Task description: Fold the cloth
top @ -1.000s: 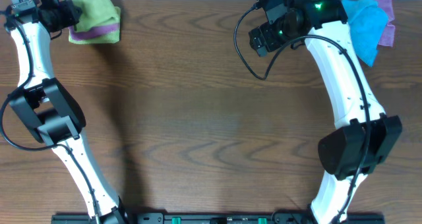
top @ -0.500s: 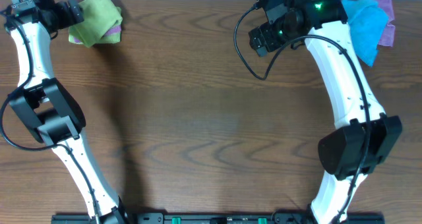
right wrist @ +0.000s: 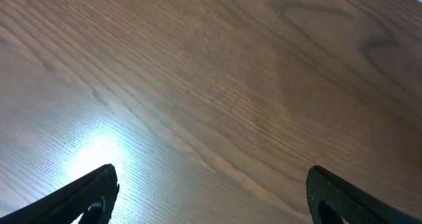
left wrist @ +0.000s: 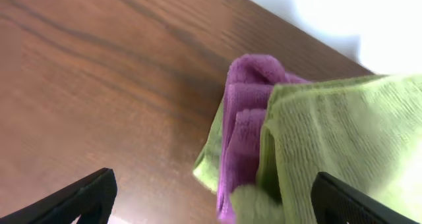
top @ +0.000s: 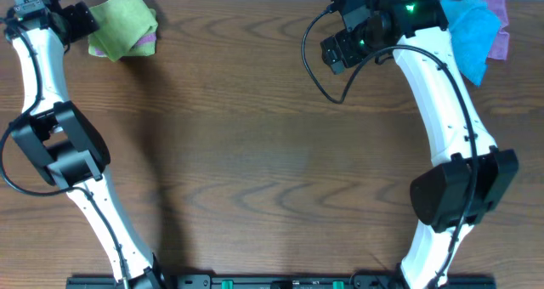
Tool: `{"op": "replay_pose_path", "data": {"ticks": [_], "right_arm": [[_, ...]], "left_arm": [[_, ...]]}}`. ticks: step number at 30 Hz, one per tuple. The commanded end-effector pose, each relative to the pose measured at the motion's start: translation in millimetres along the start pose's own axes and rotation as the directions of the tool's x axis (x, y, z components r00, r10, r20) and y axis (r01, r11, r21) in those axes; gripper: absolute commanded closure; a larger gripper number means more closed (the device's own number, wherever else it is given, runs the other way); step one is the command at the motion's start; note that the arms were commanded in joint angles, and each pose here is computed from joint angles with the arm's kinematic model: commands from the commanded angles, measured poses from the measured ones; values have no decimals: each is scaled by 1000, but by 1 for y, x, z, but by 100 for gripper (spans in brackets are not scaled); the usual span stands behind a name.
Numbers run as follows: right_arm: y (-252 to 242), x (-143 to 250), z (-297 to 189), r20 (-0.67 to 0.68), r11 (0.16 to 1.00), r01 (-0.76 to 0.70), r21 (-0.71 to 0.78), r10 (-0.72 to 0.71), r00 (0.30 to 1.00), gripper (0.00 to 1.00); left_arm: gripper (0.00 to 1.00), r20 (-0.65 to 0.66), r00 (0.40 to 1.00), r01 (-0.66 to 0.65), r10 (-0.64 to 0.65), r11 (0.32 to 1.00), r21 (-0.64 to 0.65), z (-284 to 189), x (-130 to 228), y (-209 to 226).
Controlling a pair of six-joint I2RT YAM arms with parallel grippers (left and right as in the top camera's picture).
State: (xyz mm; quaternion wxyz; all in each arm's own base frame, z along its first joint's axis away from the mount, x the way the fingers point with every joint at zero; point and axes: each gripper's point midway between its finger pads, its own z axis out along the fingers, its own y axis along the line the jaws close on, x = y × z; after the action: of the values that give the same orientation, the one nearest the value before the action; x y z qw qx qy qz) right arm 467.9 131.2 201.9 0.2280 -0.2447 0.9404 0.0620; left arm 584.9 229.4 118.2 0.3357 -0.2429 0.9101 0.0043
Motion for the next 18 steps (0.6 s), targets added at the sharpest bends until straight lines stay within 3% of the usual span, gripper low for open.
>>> {"op": "replay_pose_path", "data": {"ticks": [1, 11, 14, 18], "right_arm": [[-4, -3, -4, 13, 1000, 16, 16, -16, 1000, 9], [-39, 1, -8, 20, 995, -29, 96, 28, 999, 6], [-55, 4, -11, 36, 994, -69, 82, 66, 997, 5], [-84, 16, -19, 60, 988, -151, 37, 149, 987, 7]], "left_arm": [[5, 133, 991, 5, -6, 1000, 9, -86, -49, -14], [5, 33, 996, -88, 87, 996, 16, -196, -15, -58], [5, -27, 989, -147, 146, 989, -19, -210, 8, -76], [5, -157, 958, -239, 241, 971, 29, -215, 55, -118]]}}
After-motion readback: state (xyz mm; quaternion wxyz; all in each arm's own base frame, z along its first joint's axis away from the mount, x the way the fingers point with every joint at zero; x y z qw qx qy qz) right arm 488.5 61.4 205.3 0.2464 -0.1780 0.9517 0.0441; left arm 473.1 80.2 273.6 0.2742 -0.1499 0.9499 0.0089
